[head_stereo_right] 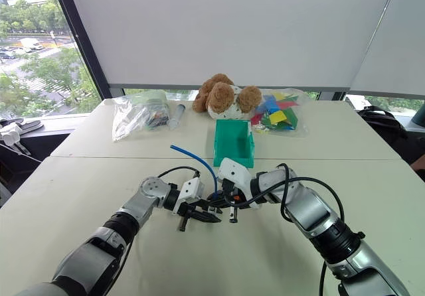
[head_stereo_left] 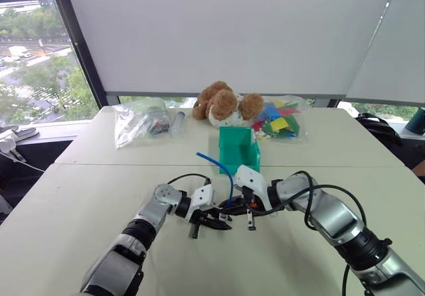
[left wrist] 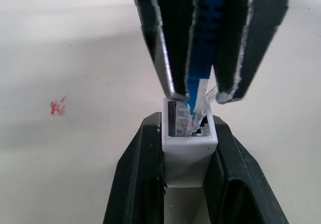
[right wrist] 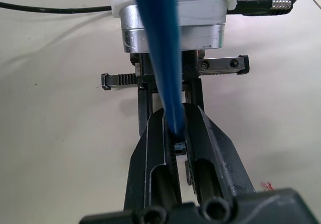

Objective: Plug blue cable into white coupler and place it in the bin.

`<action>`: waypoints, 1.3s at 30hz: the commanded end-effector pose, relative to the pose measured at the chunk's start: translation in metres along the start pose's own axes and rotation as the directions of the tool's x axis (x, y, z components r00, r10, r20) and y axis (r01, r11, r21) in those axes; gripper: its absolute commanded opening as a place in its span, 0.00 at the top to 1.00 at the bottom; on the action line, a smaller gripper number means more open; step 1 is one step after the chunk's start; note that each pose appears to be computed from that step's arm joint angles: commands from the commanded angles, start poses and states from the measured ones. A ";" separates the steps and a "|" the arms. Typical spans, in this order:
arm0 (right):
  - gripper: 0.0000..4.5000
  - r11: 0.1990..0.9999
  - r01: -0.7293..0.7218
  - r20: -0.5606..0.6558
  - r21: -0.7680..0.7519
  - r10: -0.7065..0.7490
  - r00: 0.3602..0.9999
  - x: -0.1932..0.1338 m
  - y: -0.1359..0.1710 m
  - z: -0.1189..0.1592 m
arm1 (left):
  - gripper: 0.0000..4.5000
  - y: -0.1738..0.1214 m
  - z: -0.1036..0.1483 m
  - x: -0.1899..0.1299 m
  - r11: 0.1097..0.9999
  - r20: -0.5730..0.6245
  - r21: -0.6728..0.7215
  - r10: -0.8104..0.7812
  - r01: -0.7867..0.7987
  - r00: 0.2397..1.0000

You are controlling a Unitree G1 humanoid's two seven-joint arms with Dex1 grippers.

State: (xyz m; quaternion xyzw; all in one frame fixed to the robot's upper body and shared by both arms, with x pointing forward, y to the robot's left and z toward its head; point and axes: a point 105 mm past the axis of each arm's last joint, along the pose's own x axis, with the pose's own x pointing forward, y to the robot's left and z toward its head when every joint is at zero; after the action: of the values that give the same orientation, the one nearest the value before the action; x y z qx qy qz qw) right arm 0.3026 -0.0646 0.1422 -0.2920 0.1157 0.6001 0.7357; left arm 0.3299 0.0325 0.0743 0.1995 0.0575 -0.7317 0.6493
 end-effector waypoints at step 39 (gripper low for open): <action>1.00 0.998 0.048 0.028 0.047 -0.049 0.998 -0.004 -0.016 0.003 | 0.06 0.006 0.006 -0.054 0.982 0.017 -0.045 0.186 -0.186 0.982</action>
State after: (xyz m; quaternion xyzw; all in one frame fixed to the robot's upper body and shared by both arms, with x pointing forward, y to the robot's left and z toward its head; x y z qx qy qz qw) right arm 0.3129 -0.0630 0.1325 -0.2653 0.1345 0.5964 0.7455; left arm 0.3329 0.0710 0.0797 0.1901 0.0788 -0.6867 0.6972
